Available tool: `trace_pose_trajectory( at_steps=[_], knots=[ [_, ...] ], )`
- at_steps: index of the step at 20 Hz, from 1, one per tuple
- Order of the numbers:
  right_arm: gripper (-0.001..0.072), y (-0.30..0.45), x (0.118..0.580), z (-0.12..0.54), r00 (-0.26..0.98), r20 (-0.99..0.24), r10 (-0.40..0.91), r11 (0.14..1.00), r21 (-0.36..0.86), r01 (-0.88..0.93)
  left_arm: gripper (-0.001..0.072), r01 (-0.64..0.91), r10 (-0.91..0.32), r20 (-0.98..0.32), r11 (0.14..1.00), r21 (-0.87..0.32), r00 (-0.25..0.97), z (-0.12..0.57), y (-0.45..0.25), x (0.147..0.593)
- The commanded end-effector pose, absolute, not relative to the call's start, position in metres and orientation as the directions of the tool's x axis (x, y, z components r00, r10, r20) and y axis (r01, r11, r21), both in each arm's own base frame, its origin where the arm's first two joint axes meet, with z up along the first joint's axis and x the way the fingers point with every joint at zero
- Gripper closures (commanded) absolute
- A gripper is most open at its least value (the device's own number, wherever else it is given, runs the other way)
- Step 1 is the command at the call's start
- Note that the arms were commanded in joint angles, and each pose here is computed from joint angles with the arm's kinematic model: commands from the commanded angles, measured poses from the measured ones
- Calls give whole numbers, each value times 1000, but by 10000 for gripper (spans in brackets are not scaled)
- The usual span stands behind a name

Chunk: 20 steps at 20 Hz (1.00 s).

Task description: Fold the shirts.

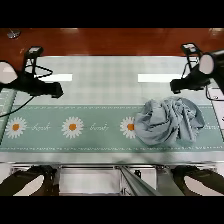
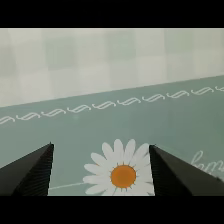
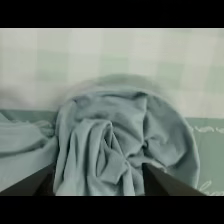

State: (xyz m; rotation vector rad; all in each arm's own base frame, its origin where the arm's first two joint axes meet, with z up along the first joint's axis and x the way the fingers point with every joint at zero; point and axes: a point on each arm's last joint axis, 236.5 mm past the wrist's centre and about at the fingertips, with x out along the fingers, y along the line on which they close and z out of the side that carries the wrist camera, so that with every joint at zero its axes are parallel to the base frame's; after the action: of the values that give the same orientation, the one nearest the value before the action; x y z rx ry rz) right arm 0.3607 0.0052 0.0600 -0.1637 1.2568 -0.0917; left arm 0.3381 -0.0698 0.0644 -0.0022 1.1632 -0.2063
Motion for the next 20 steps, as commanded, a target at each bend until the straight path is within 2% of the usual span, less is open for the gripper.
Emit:
trace_pose_trajectory(
  at_steps=[1,5,12,13,14,15,17,20],
  knots=[
    [90,2,299,63,317,-942,-114,993,-103,50,3,160,-256,-852,966,-204,456,87,-84,292],
    [90,20,249,-14,235,-972,-23,995,-1,96,3,57,-209,-845,977,-208,492,43,-66,248],
    [105,48,247,-97,48,-996,75,986,81,144,3,-26,-261,-873,954,-298,412,-14,-82,259],
    [217,53,250,-97,44,-995,90,988,95,126,4,-29,-269,-877,952,-306,398,-19,-84,260],
    [525,59,258,-90,63,-991,116,989,122,89,3,-24,-275,-882,951,-307,382,-24,-86,260],
    [687,65,267,-79,83,-987,138,988,143,58,4,-16,-276,-886,953,-303,373,-26,-87,260],
    [688,67,300,-35,167,-976,140,990,139,-15,3,34,-277,-888,958,-285,366,-21,-87,260],
    [688,62,365,105,507,-852,127,992,106,-70,4,120,-285,-897,958,-259,338,4,-85,254]
  ],
)
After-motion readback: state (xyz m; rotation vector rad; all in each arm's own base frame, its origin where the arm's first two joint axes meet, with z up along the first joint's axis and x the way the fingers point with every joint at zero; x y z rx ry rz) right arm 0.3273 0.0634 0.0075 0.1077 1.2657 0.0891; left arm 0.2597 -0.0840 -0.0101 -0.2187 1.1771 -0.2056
